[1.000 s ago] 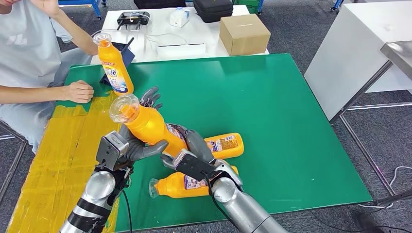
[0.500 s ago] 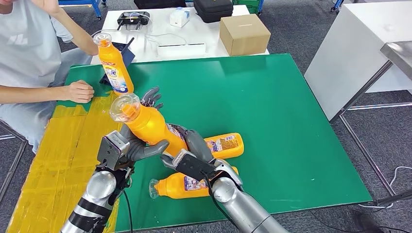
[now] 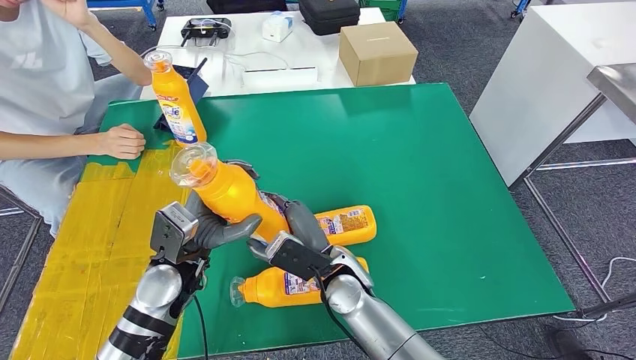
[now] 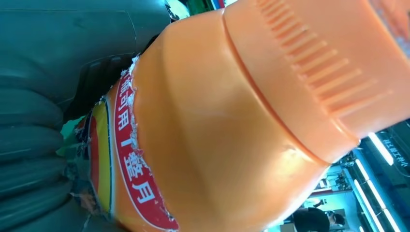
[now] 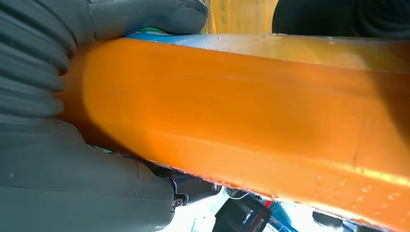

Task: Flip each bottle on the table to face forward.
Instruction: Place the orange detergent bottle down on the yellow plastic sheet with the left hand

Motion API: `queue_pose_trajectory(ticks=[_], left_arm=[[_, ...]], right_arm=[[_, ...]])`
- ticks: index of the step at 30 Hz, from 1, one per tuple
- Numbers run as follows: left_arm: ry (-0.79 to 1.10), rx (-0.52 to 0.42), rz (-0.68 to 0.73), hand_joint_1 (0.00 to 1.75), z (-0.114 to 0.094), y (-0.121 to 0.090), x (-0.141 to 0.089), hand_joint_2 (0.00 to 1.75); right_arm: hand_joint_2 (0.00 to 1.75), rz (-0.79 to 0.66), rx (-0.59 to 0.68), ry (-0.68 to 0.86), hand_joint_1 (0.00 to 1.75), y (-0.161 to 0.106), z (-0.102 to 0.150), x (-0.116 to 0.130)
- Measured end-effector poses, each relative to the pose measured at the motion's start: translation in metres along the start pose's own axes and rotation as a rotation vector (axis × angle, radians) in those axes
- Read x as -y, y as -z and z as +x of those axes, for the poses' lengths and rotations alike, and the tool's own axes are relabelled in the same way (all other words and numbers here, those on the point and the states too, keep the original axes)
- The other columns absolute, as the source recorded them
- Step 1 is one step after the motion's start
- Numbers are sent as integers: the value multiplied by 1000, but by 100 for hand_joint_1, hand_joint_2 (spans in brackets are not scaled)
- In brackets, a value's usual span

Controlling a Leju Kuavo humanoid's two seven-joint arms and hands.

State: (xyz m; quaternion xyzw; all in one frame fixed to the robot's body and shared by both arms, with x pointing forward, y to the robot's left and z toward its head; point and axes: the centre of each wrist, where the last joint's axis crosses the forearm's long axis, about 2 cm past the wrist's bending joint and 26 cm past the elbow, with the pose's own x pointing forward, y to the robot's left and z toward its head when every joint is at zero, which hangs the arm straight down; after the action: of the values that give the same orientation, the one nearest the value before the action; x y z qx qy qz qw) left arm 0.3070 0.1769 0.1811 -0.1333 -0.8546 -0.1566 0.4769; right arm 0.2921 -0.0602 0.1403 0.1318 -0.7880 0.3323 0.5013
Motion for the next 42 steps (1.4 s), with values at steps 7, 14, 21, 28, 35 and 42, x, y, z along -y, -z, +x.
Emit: queue_pose_trajectory(ticks=[7, 14, 21, 28, 35, 42], left_arm=[[-3, 4, 7, 175, 0, 1, 2, 175], [192, 7, 68, 175, 2, 3, -2, 175], [1017, -20, 210, 175, 10, 10, -43, 175], [1554, -237, 168, 175, -3, 20, -89, 175], [1725, -457, 42, 175, -21, 27, -118, 175], [1777, -653, -103, 175, -51, 25, -140, 175]], right_arm=[[175, -8, 3, 2, 75, 0, 0, -1], [175, -59, 36, -35, 0, -7, 3, 0], [175, -232, 137, -60, 0, -23, 25, 22], [175, -383, 220, -76, 0, -39, 47, 48], [175, -437, 263, -90, 0, -45, 58, 61], [175, -459, 281, -133, 0, -47, 65, 67]])
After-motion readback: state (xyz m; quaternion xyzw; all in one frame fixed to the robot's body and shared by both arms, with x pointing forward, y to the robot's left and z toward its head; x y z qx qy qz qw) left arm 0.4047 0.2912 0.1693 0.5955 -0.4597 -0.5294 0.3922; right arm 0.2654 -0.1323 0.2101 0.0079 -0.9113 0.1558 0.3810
